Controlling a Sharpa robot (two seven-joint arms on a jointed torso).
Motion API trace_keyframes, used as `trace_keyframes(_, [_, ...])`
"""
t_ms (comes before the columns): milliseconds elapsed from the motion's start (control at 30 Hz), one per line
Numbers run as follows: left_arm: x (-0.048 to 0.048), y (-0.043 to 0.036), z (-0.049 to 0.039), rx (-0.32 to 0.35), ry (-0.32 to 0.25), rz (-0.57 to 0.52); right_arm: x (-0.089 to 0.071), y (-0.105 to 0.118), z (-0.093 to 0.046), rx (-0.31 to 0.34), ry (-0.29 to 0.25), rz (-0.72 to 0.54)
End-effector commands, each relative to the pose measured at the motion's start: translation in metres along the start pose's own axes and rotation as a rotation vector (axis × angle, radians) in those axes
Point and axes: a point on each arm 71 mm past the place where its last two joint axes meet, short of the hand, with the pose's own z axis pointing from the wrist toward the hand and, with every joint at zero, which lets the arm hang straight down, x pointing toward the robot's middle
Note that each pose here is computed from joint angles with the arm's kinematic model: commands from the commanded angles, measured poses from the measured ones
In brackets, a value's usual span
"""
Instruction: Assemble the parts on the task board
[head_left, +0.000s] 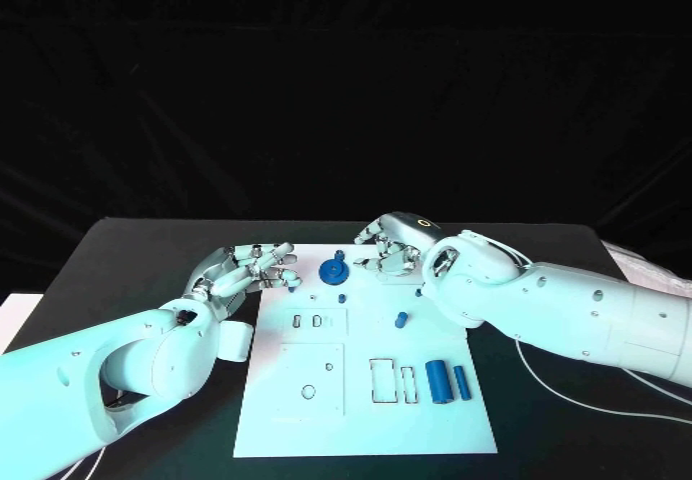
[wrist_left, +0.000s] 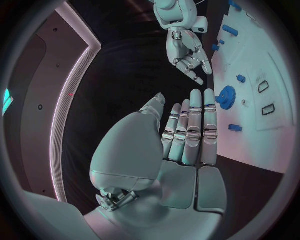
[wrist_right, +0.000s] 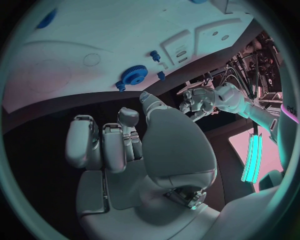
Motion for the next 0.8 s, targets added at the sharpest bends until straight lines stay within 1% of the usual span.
trace_keyframes(33, [0.0003,-0.0011,0.0001,0.006,0.017,-0.007,-0.017,-0.012,-0.013,-0.09,-0.018,0.125])
trace_keyframes(133, [-0.0003,-0.001,0.0005,0.007,0.016,-0.007,-0.029,-0.037,-0.027,-0.068,0.001,0.142])
trace_keyframes(233, [-0.0003,-0.0006,0.001,0.007,0.018,-0.008,-0.039,-0.065,-0.041,-0.032,0.015,0.146])
trace_keyframes(400, [-0.0013,0.0003,0.0021,0.006,0.017,-0.008,-0.047,-0.099,-0.058,0.023,0.021,0.141])
trace_keyframes(500, [-0.0018,0.0009,0.0028,0.006,0.016,-0.008,-0.048,-0.115,-0.066,0.055,0.026,0.14])
trace_keyframes(600, [-0.0025,0.0014,0.0033,0.006,0.015,-0.007,-0.046,-0.125,-0.071,0.078,0.033,0.14])
trace_keyframes(800, [-0.0037,0.0023,0.0042,0.005,0.012,-0.006,-0.033,-0.138,-0.076,0.115,0.061,0.147])
